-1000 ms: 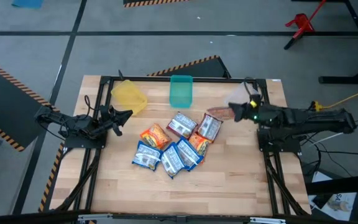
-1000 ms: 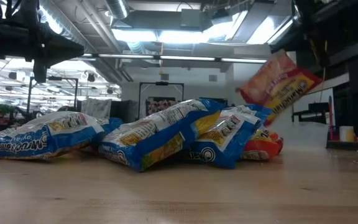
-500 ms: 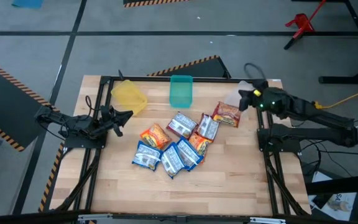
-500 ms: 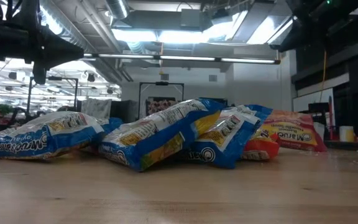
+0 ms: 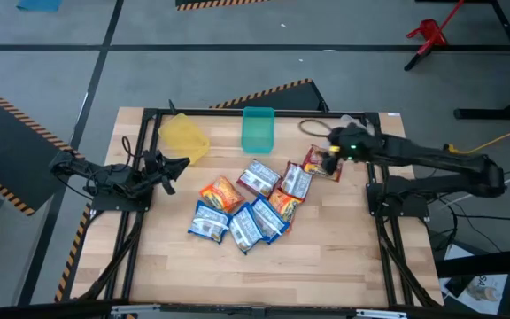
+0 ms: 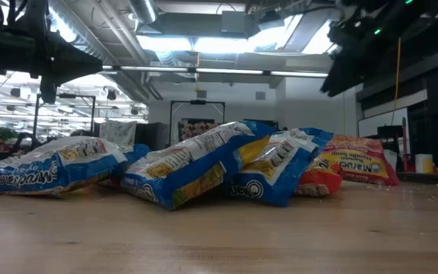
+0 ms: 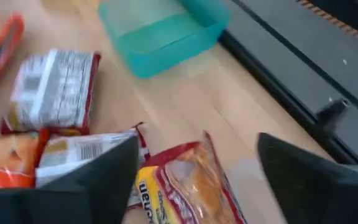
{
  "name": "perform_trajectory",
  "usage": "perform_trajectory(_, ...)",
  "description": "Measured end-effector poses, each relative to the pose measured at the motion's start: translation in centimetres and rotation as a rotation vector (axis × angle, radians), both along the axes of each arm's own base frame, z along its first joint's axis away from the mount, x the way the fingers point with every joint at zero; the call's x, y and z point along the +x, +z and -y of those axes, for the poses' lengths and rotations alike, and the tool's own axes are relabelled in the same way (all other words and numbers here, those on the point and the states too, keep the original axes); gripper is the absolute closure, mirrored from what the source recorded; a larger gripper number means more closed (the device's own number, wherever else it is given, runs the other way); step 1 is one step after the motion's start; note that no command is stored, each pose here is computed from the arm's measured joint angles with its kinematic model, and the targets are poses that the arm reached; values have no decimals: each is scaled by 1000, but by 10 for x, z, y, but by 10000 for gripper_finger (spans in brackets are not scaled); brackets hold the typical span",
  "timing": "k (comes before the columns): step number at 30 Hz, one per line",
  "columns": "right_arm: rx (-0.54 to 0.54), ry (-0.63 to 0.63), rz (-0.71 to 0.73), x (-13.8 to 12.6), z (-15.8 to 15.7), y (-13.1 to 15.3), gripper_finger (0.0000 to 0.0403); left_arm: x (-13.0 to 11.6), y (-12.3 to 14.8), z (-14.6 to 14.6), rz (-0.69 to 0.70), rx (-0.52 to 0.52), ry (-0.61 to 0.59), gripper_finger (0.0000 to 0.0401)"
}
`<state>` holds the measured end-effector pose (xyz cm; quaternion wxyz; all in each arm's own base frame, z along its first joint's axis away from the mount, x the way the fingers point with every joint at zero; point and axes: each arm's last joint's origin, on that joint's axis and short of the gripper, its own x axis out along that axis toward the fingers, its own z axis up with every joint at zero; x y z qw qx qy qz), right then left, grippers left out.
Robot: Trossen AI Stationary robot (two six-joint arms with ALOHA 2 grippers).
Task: Sort Maruchan noodles
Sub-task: Put the bottom red noodle pack into the transparent bin
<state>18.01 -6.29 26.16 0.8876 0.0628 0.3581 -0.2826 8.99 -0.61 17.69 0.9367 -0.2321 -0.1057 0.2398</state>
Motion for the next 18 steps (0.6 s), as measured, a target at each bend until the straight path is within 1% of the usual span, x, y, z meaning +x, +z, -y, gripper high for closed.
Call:
perform_trajectory(2, 16, 36, -78, 13, 4, -14, 33, 0, 0, 0, 1, -2, 0, 357)
perform_trajectory(3, 27, 45, -122, 18, 5, -22, 19, 0, 0, 0, 1, -2, 0, 357)
perform_trajectory(5, 41, 78, -210, 28, 8, -37, 9, 0, 0, 0, -3, -1, 0, 357)
perform_trajectory(8, 42, 117, -316, 38, 11, -56, 21, 0, 0, 0, -3, -1, 0, 357)
perform_trajectory(11, 39, 120, -382, 41, 18, -67, 35, 0, -1, 0, -4, -1, -1, 357)
perform_trajectory(15, 44, 71, -391, 38, 28, -69, 41, 0, -1, 0, -5, -1, 0, 357)
perform_trajectory(18, 25, 60, -353, 36, 31, -58, 42, 0, -1, 0, -5, 0, 0, 357)
